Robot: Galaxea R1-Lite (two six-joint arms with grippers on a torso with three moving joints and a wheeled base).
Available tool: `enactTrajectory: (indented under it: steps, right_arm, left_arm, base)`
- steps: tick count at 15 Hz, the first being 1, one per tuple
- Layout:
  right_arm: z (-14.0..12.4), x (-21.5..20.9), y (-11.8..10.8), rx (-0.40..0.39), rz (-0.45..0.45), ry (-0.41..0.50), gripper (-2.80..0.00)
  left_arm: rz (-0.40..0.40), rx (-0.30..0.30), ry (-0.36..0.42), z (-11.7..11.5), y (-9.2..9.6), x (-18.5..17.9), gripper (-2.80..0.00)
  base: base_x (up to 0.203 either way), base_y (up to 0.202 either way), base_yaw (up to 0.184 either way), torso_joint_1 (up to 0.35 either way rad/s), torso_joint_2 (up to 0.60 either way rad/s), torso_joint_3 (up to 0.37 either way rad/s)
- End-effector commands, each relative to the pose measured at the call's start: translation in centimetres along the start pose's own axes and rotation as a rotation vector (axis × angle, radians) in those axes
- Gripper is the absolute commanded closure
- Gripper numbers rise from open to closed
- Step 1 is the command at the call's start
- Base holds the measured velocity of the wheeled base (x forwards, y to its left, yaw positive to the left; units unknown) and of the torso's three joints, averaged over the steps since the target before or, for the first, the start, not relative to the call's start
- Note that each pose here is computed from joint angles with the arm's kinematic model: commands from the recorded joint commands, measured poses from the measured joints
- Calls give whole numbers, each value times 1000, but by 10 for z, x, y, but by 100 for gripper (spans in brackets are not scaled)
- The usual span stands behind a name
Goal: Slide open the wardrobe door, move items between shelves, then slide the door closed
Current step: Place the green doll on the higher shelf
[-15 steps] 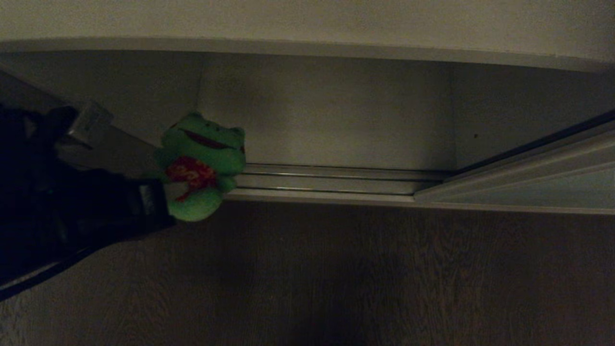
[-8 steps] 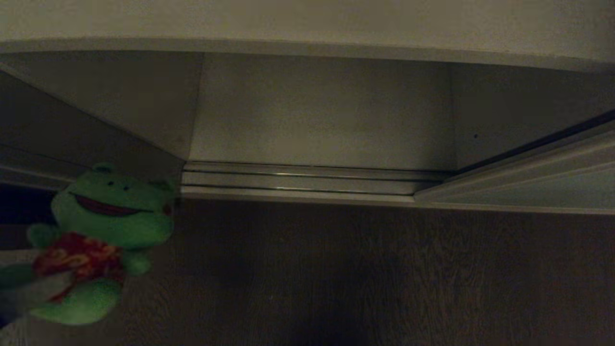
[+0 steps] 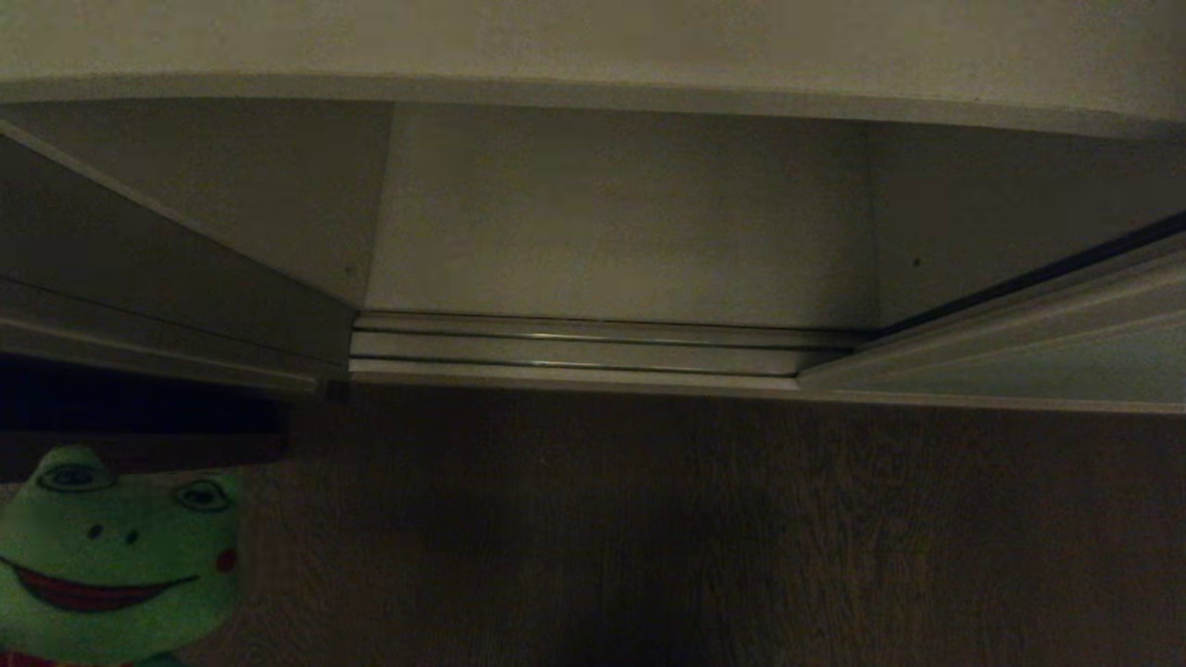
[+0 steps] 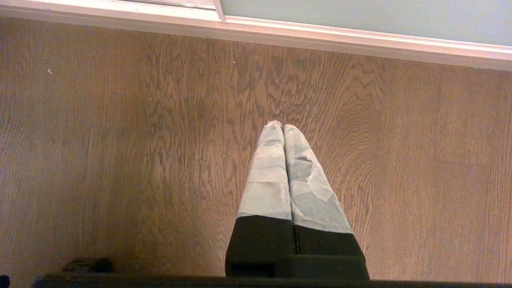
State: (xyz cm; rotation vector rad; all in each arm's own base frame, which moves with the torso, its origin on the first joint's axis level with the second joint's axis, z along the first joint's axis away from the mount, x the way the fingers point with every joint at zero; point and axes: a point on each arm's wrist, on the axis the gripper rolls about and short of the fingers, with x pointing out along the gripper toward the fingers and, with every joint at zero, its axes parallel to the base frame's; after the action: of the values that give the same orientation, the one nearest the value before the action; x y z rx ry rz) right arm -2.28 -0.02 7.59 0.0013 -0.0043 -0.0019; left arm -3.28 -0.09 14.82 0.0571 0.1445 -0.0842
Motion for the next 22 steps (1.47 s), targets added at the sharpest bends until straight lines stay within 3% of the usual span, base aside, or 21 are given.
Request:
enactTrajectory:
  steps: [1,6,8,13,22]
  right_arm:
    - [0,0,0,0,0,-5,0]
    - [0,0,0,0,0,-3,0]
    - [0,0,0,0,0,-3,0]
    - [0,0,0,0,0,-3,0]
    - [0,0,0,0,0,-3,0]
  left_arm:
    - [20,13,-73,-19,-2,-10,0]
    - [93,8,-74,-62,-2,11,0]
    - [92,6,-127,-69,-2,19,0]
    - [53,15,-132,-70,-3,20,0]
    - [56,21,-135,-70,-3,20,0]
  base:
    - [0,0,0,0,0,0]
    - [0,0,0,0,0,0]
    - [0,0,0,0,0,0]
    - [0,0,0,0,0,0]
    - [0,0,0,0,0,0]
